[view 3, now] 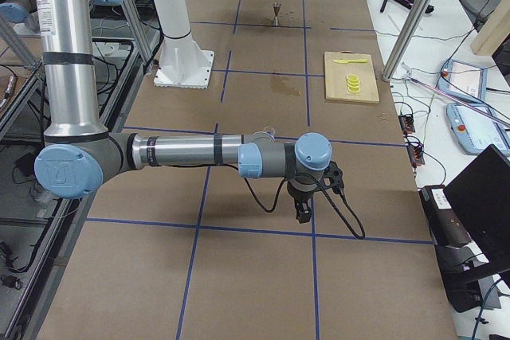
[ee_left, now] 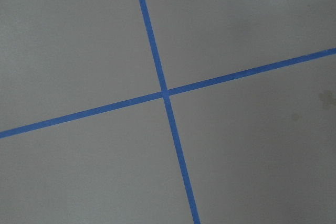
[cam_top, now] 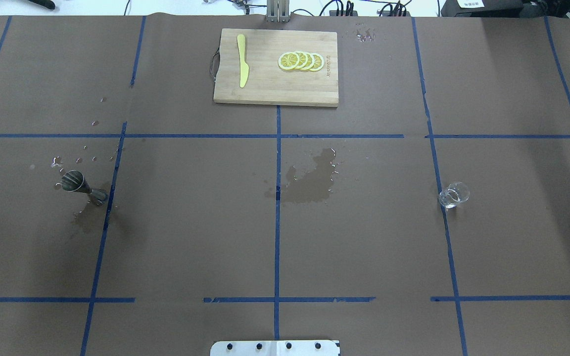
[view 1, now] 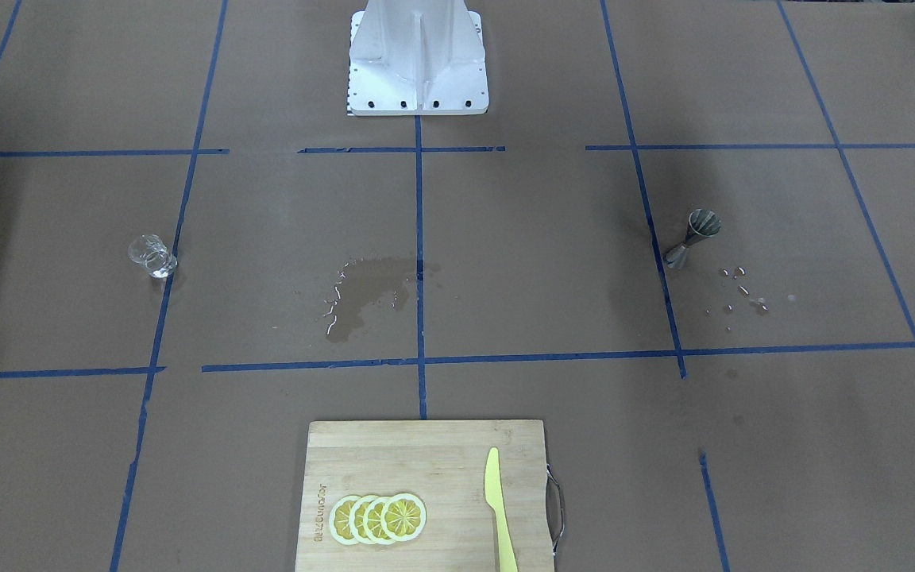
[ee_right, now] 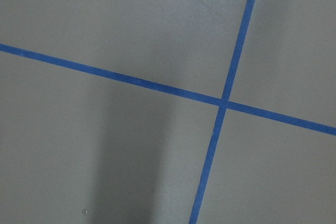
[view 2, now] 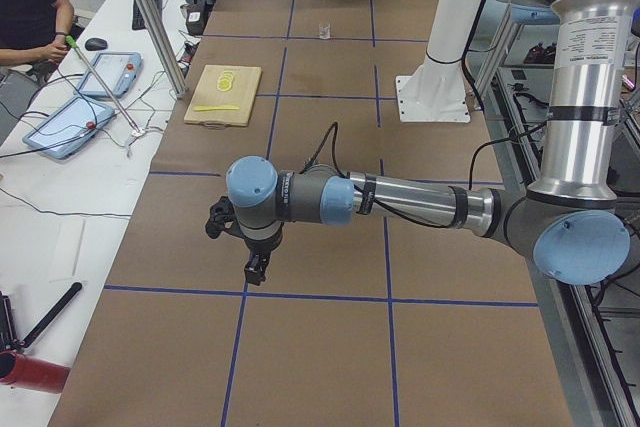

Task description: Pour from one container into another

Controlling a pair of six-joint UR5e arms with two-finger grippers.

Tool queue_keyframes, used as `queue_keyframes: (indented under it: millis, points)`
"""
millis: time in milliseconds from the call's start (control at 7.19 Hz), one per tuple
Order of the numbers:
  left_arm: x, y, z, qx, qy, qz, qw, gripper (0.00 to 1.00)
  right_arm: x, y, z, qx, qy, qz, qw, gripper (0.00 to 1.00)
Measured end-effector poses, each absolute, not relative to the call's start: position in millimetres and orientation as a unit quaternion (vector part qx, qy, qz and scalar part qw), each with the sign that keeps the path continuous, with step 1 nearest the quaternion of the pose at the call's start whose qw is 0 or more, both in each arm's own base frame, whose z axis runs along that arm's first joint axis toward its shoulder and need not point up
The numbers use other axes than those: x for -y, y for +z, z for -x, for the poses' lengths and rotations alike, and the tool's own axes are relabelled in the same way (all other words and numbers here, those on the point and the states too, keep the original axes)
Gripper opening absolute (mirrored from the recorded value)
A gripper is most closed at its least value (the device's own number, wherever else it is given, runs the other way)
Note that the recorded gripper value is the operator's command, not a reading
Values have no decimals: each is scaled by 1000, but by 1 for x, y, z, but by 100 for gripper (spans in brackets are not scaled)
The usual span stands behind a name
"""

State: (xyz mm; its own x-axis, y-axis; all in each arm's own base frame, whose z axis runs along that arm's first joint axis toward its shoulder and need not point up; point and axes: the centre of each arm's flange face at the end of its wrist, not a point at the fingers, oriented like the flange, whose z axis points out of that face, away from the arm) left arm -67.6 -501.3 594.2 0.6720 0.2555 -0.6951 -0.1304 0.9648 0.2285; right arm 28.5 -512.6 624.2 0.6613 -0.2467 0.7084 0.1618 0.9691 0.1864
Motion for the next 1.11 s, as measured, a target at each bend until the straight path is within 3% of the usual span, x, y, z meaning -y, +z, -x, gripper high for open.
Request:
queue_keyframes:
  millis: [695,1112]
  points:
    - [508,574,58,-408,139,-141,891,100,506,626,-11,400,-123,-64,906,100]
    - [518,540,3,-425,150,-203,869,99,510,617,9,405,-142,-64,901,100]
